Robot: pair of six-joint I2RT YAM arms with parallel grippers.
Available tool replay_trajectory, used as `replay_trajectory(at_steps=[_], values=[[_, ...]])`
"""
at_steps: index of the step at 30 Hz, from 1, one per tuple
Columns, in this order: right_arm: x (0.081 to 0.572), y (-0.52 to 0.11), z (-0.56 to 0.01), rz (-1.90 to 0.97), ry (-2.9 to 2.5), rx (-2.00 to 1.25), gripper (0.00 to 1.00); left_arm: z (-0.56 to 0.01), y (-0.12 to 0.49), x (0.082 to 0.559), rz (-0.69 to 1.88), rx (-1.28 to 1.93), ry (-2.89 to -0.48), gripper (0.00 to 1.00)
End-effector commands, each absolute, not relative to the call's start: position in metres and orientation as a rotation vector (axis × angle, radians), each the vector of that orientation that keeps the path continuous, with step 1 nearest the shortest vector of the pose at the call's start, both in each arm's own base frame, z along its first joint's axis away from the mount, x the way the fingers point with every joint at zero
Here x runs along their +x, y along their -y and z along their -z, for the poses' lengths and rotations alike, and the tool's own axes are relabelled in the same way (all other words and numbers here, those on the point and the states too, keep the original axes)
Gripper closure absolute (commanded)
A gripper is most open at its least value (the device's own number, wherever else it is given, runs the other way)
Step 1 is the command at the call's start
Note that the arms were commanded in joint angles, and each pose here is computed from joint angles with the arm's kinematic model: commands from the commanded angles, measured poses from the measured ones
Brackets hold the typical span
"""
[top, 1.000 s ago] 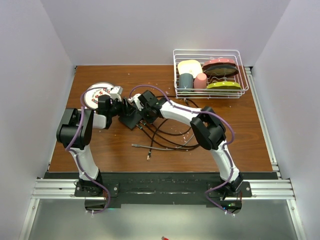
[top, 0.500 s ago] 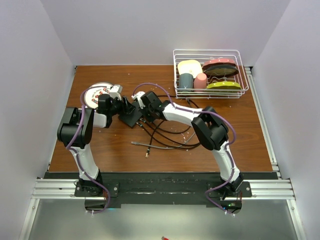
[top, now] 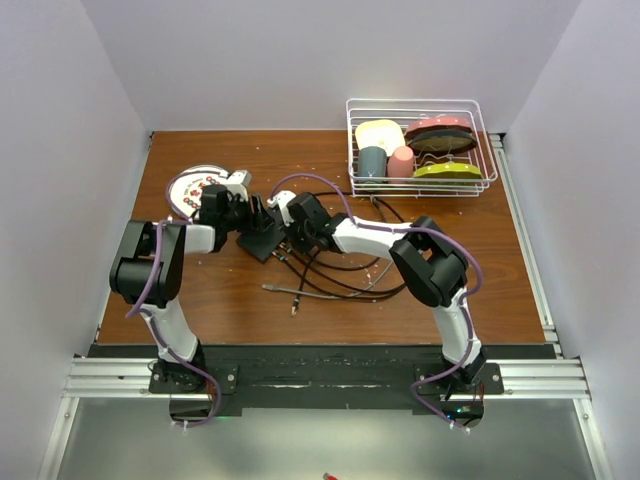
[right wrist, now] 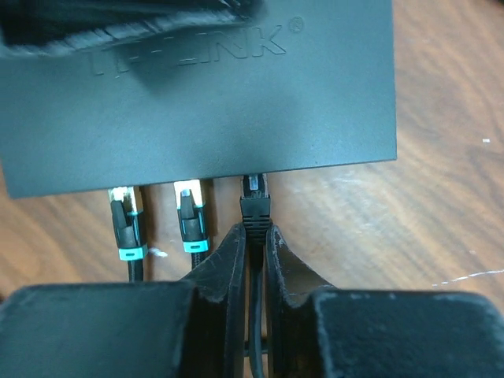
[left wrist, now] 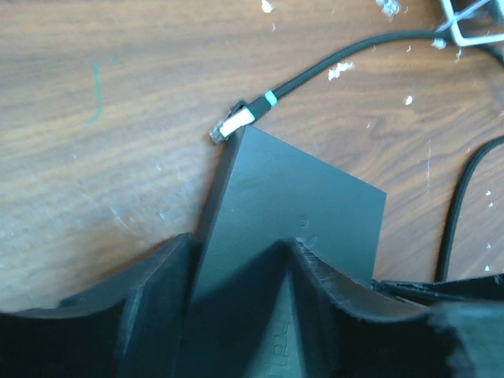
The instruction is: Insert the plug into the switch port
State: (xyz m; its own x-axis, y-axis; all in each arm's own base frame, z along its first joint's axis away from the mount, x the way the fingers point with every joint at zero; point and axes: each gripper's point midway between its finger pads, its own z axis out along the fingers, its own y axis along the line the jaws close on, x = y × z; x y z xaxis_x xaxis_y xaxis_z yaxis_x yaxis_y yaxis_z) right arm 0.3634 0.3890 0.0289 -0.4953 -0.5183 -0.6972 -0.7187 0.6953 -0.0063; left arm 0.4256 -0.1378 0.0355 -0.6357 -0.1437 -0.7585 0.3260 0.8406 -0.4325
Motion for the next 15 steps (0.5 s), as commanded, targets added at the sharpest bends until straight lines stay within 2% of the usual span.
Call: replay_trajectory(at_steps=[1, 5, 6, 8, 9, 12, 13, 15], values=[[0.369, -0.46, -0.142, -0.671, -1.833, -0.838, 0.88, -0.045, 0.183, 0.388, 0.883, 0.247, -2.236, 0.37], [0.365, -0.447, -0.133, -0.628, -1.881, -0.825, 0.78, -0.058, 0.174, 0.388, 0.838, 0.221, -2.206, 0.32], [0.364, -0.443, -0.135, -0.616, -1.883, -0.818, 0.71, -0.061, 0.17, 0.388, 0.819, 0.206, -2.201, 0.31], [0.363, -0.433, -0.131, -0.574, -1.909, -0.806, 0.65, -0.069, 0.163, 0.385, 0.783, 0.185, -2.178, 0.29], [0.363, -0.429, -0.139, -0.572, -1.898, -0.798, 0.59, -0.073, 0.16, 0.385, 0.77, 0.179, -2.168, 0.28], [0.36, -0.419, -0.145, -0.545, -1.904, -0.782, 0.5, -0.091, 0.152, 0.381, 0.726, 0.159, -2.12, 0.25], [0.359, -0.415, -0.155, -0.541, -1.89, -0.772, 0.43, -0.095, 0.151, 0.38, 0.718, 0.157, -2.106, 0.24], [0.354, -0.413, -0.165, -0.554, -1.877, -0.782, 0.37, -0.109, 0.148, 0.375, 0.706, 0.159, -2.067, 0.23]])
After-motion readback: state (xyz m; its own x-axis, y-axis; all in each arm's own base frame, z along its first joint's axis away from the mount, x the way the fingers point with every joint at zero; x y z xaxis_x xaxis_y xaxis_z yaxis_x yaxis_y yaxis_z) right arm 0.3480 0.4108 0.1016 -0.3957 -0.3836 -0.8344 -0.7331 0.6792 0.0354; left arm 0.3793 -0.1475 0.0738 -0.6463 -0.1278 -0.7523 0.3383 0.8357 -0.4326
